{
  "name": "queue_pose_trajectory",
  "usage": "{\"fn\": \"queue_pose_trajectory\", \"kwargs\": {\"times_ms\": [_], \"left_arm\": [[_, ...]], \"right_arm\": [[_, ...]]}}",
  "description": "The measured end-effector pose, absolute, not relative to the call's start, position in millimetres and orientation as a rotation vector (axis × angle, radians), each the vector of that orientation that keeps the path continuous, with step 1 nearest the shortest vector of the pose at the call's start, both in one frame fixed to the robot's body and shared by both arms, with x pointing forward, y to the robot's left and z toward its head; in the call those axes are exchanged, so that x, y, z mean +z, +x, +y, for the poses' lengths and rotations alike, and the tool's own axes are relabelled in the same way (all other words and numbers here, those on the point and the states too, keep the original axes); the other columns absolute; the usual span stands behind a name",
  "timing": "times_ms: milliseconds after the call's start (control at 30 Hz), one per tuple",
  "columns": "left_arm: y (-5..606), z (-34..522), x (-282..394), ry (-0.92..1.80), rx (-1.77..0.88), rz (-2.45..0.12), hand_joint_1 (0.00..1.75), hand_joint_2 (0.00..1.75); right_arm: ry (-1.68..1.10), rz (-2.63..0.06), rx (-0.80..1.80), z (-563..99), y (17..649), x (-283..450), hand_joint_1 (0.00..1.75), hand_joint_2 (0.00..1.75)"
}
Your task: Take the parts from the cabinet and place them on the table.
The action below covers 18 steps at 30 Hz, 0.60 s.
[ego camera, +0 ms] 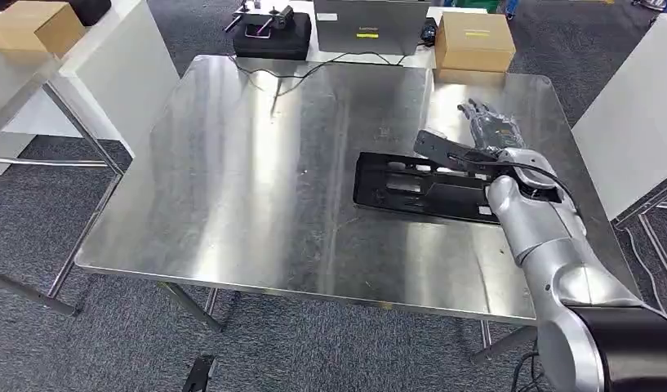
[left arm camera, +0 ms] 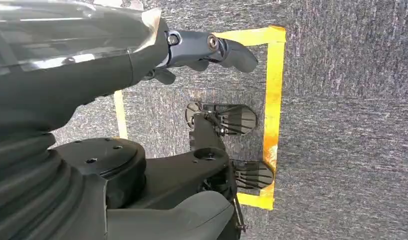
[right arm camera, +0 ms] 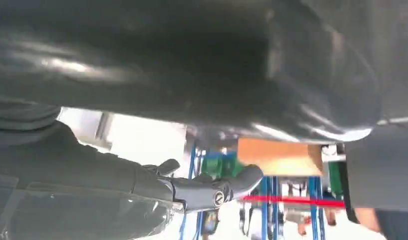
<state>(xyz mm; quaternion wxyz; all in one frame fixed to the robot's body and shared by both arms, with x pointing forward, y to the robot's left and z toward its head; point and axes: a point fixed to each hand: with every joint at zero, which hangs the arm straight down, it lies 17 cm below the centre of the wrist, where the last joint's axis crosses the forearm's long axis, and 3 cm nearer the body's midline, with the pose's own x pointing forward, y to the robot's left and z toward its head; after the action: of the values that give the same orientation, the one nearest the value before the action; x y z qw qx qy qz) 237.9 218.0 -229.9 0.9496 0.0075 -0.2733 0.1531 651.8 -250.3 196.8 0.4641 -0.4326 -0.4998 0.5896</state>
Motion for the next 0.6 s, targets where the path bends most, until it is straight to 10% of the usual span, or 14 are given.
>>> {"fn": "queue_pose_trajectory", "kwargs": {"times_ms": [333, 367, 600], "left_arm": [[238, 218, -229, 0.025, 0.312, -0.578, 0.00, 1.75], [238, 218, -229, 0.025, 0.313, -0.578, 0.00, 0.00], [237, 218, -229, 0.019, 0.325, -0.567, 0.00, 0.00]], "right_arm": [[-0.856, -1.107, 1.402, -258, 639, 162, 0.00, 0.00], [-0.870, -1.125, 1.403, -257, 640, 165, 0.00, 0.00], [-1.235, -1.387, 1.324, -250, 659, 240, 0.00, 0.00]]}}
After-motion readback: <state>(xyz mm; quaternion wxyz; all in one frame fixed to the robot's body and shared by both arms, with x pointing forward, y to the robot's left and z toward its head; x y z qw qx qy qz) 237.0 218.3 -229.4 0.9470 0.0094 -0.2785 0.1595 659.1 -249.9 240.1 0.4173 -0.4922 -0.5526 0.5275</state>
